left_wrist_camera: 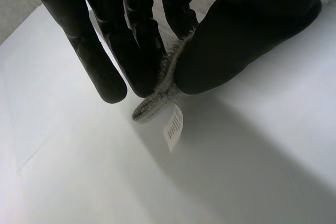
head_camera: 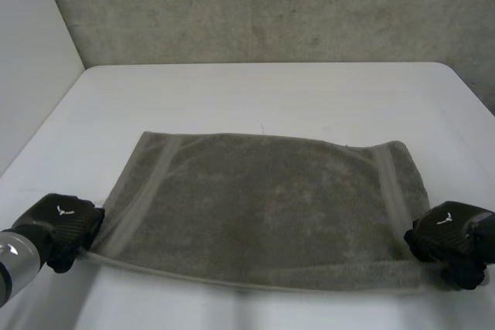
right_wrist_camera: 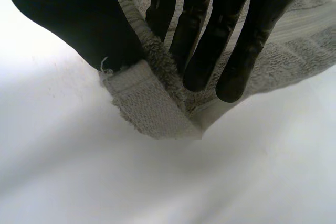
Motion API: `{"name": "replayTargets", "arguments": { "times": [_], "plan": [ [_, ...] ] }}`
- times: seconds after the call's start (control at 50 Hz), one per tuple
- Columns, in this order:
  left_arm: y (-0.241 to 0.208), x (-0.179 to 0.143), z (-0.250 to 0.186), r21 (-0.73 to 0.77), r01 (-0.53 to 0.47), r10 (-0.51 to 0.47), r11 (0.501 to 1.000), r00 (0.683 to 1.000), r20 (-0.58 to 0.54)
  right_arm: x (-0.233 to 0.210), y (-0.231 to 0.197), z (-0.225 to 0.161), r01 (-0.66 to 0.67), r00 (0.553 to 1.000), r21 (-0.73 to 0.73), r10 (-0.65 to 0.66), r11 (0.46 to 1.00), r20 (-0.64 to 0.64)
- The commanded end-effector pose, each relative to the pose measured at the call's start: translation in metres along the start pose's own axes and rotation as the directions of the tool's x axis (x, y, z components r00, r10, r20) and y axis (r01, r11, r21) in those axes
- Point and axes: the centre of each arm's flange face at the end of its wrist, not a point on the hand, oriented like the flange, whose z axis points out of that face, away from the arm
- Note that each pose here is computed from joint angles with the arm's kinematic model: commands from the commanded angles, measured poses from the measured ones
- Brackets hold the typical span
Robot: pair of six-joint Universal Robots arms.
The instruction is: Fold the towel.
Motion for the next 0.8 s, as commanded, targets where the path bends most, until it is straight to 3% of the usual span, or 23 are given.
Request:
{"name": "replayTargets", "arguments": {
  "times": [0.02,0.14,0.22,0.3,0.32,0.34,0.36,0.38,0.4,0.42,0.44,0.46,0.48,0.5,0.52,0.56,0.62,0.68,0.72,0.74,0.76,0.78,0.8],
  "plan": [
    [0.0,-0.003,0.016,0.018,-0.004,0.004,1.0,1.0,-0.005,0.008,-0.002,0.02,0.005,1.0,0.017,-0.005,1.0,-0.02],
    [-0.028,-0.001,0.064,0.162,-0.077,0.077,0.984,0.997,0.004,0.033,-0.026,0.05,-0.009,0.991,0.061,0.017,0.998,-0.132],
    [-0.075,-0.022,0.094,0.301,-0.131,0.101,0.944,0.988,0.113,0.051,-0.058,0.054,0.012,0.967,0.125,0.021,0.992,-0.253],
    [-0.121,-0.048,0.096,0.424,-0.147,0.063,0.894,0.977,0.206,0.093,-0.113,0.036,0.077,0.877,0.295,0.077,0.952,-0.475],
    [-0.15,-0.063,0.091,0.506,-0.145,0.017,0.85,0.968,0.249,0.093,-0.113,0.035,0.077,0.876,0.296,0.077,0.952,-0.476],
    [-0.151,-0.063,0.091,0.507,-0.145,0.016,0.85,0.968,0.249,0.11,-0.134,0.022,0.12,0.826,0.375,0.117,0.919,-0.551],
    [-0.182,-0.078,0.081,0.597,-0.135,-0.048,0.791,0.959,0.279,0.128,-0.153,0.005,0.174,0.765,0.458,0.173,0.872,-0.62],
    [-0.212,-0.095,0.068,0.685,-0.119,-0.131,0.719,0.945,0.3,0.128,-0.153,0.005,0.175,0.764,0.459,0.174,0.871,-0.621],
    [-0.212,-0.095,0.068,0.686,-0.118,-0.131,0.718,0.945,0.301,0.142,-0.172,-0.013,0.234,0.702,0.541,0.244,0.808,-0.669],
    [-0.239,-0.115,0.05,0.767,-0.098,-0.231,0.634,0.923,0.309,0.151,-0.189,-0.033,0.298,0.647,0.614,0.318,0.731,-0.693],
    [-0.259,-0.132,0.033,0.832,-0.076,-0.326,0.549,0.897,0.297,0.151,-0.189,-0.033,0.299,0.646,0.615,0.319,0.73,-0.693],
    [-0.259,-0.132,0.033,0.833,-0.076,-0.327,0.548,0.897,0.297,0.155,-0.205,-0.056,0.373,0.595,0.676,0.395,0.636,-0.7],
    [-0.276,-0.147,0.014,0.892,-0.055,-0.417,0.448,0.87,0.264,0.157,-0.213,-0.075,0.433,0.551,0.701,0.449,0.566,-0.703],
    [-0.286,-0.159,-0.001,0.93,-0.04,-0.484,0.365,0.846,0.226,0.157,-0.214,-0.076,0.433,0.551,0.701,0.45,0.566,-0.703],
    [-0.286,-0.159,-0.001,0.931,-0.039,-0.484,0.364,0.845,0.225,0.157,-0.218,-0.09,0.48,0.523,0.712,0.485,0.513,-0.701],
    [-0.293,-0.169,-0.013,0.964,-0.017,-0.542,0.264,0.825,0.163,0.156,-0.217,-0.096,0.503,0.502,0.71,0.502,0.492,-0.704],
    [-0.293,-0.169,-0.017,0.969,-0.017,-0.547,0.247,0.823,0.154,0.149,-0.212,-0.09,0.485,0.526,0.713,0.483,0.507,-0.7],
    [-0.282,-0.165,-0.006,0.958,0.006,-0.542,0.286,0.825,0.157,0.141,-0.202,-0.07,0.426,0.573,0.712,0.443,0.558,-0.69],
    [-0.26,-0.152,0.017,0.927,0.06,-0.526,0.369,0.836,0.156,0.136,-0.196,-0.058,0.392,0.607,0.708,0.413,0.588,-0.679],
    [-0.26,-0.152,0.017,0.927,0.06,-0.526,0.37,0.836,0.156,0.13,-0.19,-0.047,0.364,0.644,0.702,0.38,0.612,-0.664],
    [-0.249,-0.144,0.029,0.908,0.088,-0.512,0.41,0.846,0.149,0.123,-0.184,-0.034,0.335,0.683,0.697,0.346,0.634,-0.643],
    [-0.235,-0.135,0.042,0.882,0.119,-0.496,0.455,0.857,0.14,0.123,-0.184,-0.034,0.334,0.684,0.697,0.346,0.635,-0.643],
    [-0.234,-0.134,0.042,0.882,0.119,-0.496,0.456,0.857,0.14,0.117,-0.178,-0.023,0.311,0.716,0.691,0.317,0.653,-0.622]
  ]
}}
